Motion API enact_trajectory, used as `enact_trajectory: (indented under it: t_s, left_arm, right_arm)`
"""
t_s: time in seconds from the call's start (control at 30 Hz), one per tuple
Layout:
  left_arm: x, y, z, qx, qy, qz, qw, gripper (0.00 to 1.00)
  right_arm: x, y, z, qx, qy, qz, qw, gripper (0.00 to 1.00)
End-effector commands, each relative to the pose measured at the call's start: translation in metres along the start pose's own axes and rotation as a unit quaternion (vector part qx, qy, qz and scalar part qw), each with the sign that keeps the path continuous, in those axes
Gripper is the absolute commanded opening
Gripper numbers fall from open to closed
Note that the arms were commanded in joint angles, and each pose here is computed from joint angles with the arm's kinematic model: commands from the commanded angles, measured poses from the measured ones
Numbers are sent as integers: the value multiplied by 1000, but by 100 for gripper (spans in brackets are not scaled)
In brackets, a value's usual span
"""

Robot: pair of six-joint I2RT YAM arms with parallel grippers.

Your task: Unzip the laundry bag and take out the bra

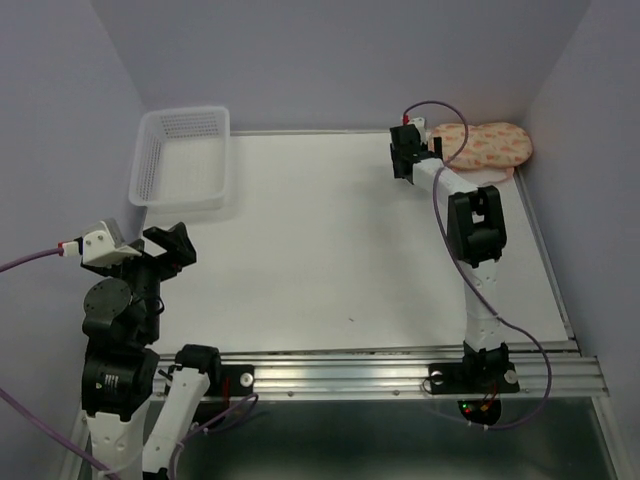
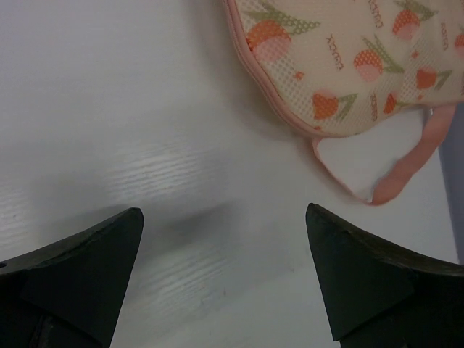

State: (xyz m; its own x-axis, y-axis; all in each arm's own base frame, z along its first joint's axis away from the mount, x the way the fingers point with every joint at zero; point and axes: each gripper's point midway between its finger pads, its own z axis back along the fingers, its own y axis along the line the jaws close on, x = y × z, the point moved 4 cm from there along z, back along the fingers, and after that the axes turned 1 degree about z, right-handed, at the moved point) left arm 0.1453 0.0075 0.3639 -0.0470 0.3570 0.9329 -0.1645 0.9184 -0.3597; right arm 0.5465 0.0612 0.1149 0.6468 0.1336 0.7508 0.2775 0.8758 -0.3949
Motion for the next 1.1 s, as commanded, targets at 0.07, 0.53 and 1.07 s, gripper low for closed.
enact_trajectory:
  t_s: [0.07, 0.53, 1.07]
  left_arm:
    - [33, -8, 0, -3, -41, -9, 999, 99]
    - [14, -18, -34, -7, 21, -35, 999, 99]
    - [3, -17, -38, -3, 25, -15, 1000, 99]
  right_arm:
    - [31, -14, -46, -131, -85, 118, 981, 100]
    - [15, -36, -109, -231, -106, 211, 944, 100]
    - [-2, -28, -74, -149, -106, 176, 967, 1]
